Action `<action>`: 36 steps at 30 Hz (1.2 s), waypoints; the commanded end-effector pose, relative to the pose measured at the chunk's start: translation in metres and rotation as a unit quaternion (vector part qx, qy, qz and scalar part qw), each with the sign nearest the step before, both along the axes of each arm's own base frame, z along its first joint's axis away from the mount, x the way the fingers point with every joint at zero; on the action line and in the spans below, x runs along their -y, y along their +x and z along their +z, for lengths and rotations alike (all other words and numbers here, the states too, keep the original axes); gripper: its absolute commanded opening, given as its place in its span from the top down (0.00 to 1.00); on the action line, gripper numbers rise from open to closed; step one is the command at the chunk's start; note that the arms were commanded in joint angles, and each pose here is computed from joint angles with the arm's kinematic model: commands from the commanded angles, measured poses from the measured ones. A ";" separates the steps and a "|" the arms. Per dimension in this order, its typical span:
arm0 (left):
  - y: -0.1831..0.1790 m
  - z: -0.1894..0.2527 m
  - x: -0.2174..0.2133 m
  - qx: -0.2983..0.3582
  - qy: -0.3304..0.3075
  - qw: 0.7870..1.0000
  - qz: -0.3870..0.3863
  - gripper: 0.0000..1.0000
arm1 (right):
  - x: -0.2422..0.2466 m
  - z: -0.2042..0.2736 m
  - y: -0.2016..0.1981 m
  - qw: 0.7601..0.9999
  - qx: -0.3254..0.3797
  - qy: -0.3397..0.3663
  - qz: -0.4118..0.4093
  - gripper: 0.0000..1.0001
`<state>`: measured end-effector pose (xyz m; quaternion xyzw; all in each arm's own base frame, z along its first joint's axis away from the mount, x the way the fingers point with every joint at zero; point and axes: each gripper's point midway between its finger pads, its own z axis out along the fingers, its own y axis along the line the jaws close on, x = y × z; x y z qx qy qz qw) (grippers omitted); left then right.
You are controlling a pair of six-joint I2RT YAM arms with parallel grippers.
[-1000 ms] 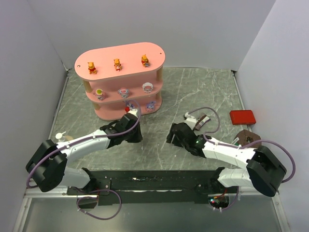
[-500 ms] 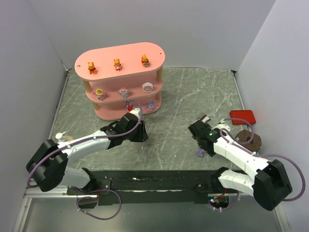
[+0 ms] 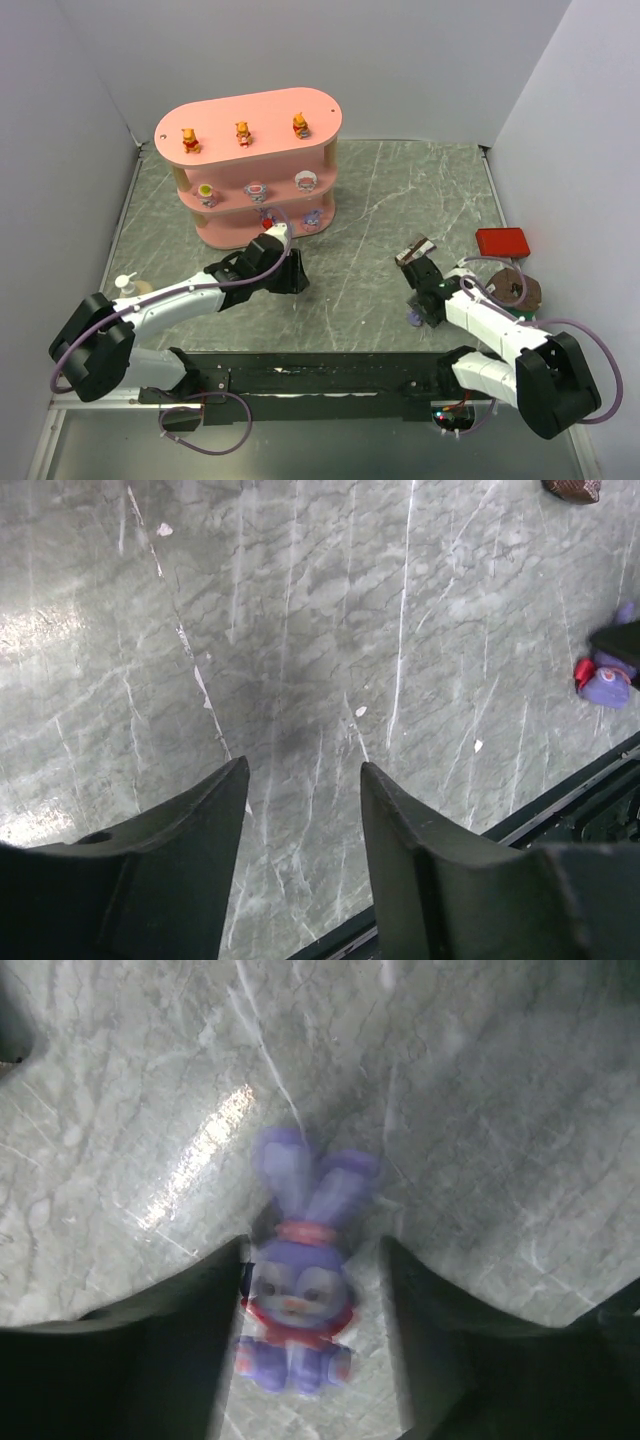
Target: Place and organize the plastic toys onto the shelf
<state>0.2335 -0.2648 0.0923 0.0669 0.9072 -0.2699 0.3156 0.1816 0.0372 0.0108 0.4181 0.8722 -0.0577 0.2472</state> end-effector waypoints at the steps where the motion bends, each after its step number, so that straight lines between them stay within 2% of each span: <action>1: 0.000 0.011 0.007 0.015 -0.022 1.000 -0.010 0.44 | -0.026 -0.009 0.022 0.997 0.044 0.064 0.019 0.63; 2: 0.000 0.012 0.008 0.015 -0.025 0.999 -0.012 0.44 | -0.027 -0.007 0.025 0.996 0.052 0.065 0.025 0.81; 4: -0.005 0.011 0.012 0.009 -0.033 0.999 -0.026 0.42 | -0.032 -0.002 0.032 0.994 0.071 0.061 0.057 1.00; 8: -0.016 0.016 0.026 0.001 -0.067 0.996 -0.063 0.38 | -0.054 0.030 0.054 0.979 0.155 0.065 0.112 1.00; 11: -0.027 0.023 0.044 -0.002 -0.103 0.990 -0.098 0.36 | -0.082 0.064 0.063 0.959 0.216 0.049 0.177 1.00; 16: -0.049 0.051 0.081 0.033 -0.165 0.972 -0.165 0.33 | -0.141 0.124 0.066 0.902 0.311 0.067 0.292 1.00; 19: -0.058 0.066 0.092 0.055 -0.189 0.962 -0.190 0.26 | -0.159 0.153 0.063 0.878 0.343 0.085 0.322 1.00; 24: -0.060 0.098 0.104 0.097 -0.237 0.949 -0.186 0.15 | -0.182 0.181 0.049 0.856 0.362 0.115 0.351 1.00; 27: -0.062 0.107 0.110 0.112 -0.243 0.946 -0.183 0.13 | -0.190 0.193 0.043 0.849 0.365 0.142 0.353 1.00; 31: -0.048 0.115 0.107 0.139 -0.238 0.951 -0.139 0.12 | -0.198 0.207 0.037 0.839 0.372 0.174 0.357 1.00; 36: -0.041 0.125 0.105 0.154 -0.264 0.945 -0.114 0.14 | -0.205 0.214 0.031 0.829 0.376 0.200 0.364 1.00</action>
